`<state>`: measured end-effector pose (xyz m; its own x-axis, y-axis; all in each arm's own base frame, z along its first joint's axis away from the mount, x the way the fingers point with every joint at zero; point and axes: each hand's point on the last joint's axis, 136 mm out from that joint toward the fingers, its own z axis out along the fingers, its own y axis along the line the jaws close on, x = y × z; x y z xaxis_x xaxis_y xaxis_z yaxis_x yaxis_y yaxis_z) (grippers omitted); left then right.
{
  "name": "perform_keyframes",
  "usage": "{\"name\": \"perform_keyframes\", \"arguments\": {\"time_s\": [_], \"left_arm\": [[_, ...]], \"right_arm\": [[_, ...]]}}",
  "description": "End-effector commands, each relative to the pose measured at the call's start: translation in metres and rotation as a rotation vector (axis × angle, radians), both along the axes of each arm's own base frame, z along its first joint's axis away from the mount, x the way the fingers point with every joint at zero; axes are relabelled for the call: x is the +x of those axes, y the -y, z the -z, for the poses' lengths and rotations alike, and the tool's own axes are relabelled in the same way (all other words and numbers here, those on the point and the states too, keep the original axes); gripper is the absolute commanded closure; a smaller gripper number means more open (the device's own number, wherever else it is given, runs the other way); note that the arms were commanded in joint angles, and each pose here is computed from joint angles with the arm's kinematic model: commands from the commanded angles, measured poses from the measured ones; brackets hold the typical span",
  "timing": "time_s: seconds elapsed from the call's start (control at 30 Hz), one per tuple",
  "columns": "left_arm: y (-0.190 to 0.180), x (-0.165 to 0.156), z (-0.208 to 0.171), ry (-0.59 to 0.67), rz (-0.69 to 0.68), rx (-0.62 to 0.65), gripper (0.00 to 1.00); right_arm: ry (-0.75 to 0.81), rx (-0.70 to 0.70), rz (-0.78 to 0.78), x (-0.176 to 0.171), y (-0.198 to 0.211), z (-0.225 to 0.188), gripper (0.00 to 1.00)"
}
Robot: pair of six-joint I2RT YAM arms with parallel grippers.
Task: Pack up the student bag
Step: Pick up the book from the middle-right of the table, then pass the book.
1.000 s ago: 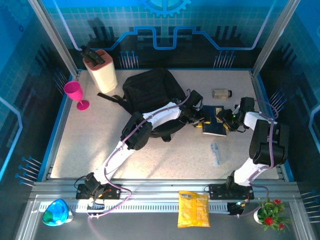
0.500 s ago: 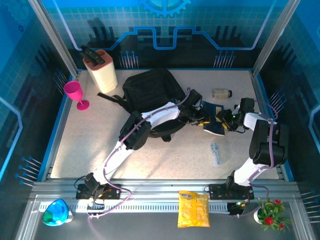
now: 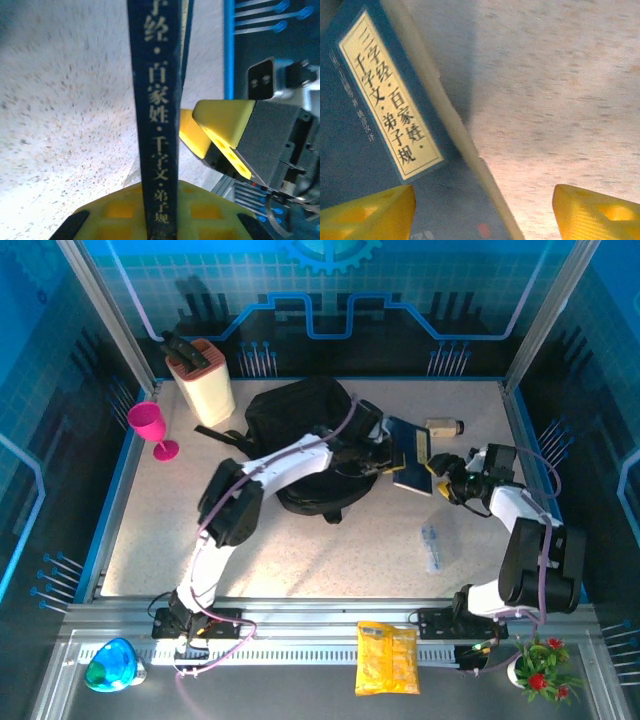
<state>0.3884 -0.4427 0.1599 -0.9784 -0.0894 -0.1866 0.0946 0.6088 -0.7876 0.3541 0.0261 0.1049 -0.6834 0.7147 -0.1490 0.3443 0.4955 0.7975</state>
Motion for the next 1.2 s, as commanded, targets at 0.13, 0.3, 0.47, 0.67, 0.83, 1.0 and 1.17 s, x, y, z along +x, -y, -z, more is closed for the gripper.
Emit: {"name": "perform_keyframes", "arguments": {"time_s": [0.13, 0.3, 0.47, 0.67, 0.83, 1.0, 1.17], "left_arm": [[-0.092, 0.041, -0.066, 0.191, -0.279, -0.123, 0.95], [-0.152, 0.054, -0.067, 0.233, -0.509, -0.163, 0.95], [-0.172, 0.049, -0.069, 0.225, -0.607, -0.258, 0.95], [-0.178, 0.043, -0.071, 0.185, -0.662, -0.348, 0.95], [-0.175, 0.042, -0.069, 0.148, -0.669, -0.390, 0.95], [-0.169, 0.043, -0.074, 0.111, -0.661, -0.437, 0.94], [-0.168, 0.046, -0.077, 0.089, -0.663, -0.461, 0.93]], "right_arm": [[0.233, 0.204, -0.024, 0.014, -0.038, -0.070, 0.15], [0.220, 0.242, -0.075, 0.019, -0.089, -0.076, 0.14], [0.214, 0.366, -0.106, 0.027, -0.143, -0.080, 0.14], [0.171, 0.365, -0.088, 0.034, -0.185, -0.074, 0.15], [0.172, 0.387, -0.124, 0.040, -0.210, -0.079, 0.16], [0.172, 0.446, -0.131, 0.053, -0.227, -0.079, 0.23], [0.188, 0.480, -0.135, 0.069, -0.234, -0.084, 0.37]]}}
